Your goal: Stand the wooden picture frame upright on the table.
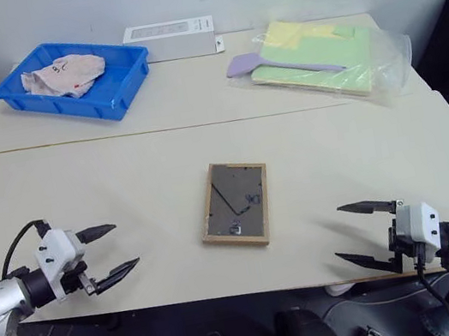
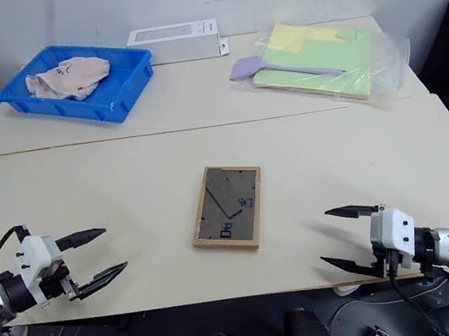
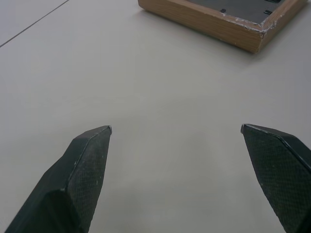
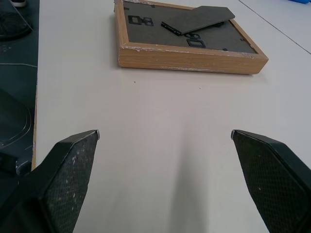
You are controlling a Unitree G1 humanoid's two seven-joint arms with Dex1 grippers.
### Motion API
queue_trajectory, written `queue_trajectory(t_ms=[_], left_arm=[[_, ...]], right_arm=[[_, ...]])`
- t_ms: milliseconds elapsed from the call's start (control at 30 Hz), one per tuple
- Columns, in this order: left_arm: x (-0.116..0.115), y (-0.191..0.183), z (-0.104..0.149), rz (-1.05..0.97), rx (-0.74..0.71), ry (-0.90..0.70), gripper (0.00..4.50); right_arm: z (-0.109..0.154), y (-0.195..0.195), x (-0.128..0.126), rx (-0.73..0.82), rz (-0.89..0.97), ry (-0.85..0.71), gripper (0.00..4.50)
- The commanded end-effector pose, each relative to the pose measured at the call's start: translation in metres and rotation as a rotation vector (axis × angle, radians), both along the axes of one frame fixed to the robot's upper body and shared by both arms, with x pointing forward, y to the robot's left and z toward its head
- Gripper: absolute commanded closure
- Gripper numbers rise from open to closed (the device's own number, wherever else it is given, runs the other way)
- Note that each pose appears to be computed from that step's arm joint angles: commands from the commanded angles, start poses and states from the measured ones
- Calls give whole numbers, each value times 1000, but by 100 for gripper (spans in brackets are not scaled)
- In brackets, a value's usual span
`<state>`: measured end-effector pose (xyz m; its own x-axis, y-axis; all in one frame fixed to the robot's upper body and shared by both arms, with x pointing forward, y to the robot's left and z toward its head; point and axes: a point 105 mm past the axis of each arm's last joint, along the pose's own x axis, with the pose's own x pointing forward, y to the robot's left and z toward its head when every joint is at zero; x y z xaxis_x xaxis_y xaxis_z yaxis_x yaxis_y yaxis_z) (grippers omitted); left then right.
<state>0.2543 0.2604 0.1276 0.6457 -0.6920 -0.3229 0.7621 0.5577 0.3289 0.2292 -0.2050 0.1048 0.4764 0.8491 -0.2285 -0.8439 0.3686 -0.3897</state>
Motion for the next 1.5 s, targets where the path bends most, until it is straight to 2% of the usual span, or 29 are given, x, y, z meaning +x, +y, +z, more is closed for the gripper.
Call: queue_trajectory(t_ms=[33, 133, 267, 400, 567, 633, 667, 1033, 1200, 1367, 1500], left_arm=[[6, 1, 9, 13, -3, -26, 0], [10, -11, 13, -4, -43, 1, 0], [29, -31, 11, -9, 21, -14, 89], [54, -63, 5, 4, -7, -6, 217], [72, -93, -9, -36, 60, -37, 367], [77, -113, -10, -72, 13, -16, 434], [78, -121, -8, -94, -10, -16, 446], [69, -155, -23, -178, 5, 57, 446], [67, -147, -19, -148, -12, 43, 446], [63, -144, -22, -146, -8, 61, 446], [63, -146, -23, -153, -6, 63, 446]], right_arm=[[9, 3, 3, 20, 2, -28, 2], [21, 16, 11, 68, 17, -35, 2], [28, 40, 31, 54, 25, -42, 130], [26, 64, 53, 23, 28, -66, 275], [23, 82, 75, -6, -10, -83, 440], [22, 88, 86, -20, -39, -89, 450], [21, 91, 90, -28, -45, -89, 450], [20, 104, 96, -35, -36, -62, 450], [44, 93, 89, 66, 12, -86, 450], [32, 61, 102, 9, -126, -29, 450], [15, 60, 104, -32, -141, 12, 450]])
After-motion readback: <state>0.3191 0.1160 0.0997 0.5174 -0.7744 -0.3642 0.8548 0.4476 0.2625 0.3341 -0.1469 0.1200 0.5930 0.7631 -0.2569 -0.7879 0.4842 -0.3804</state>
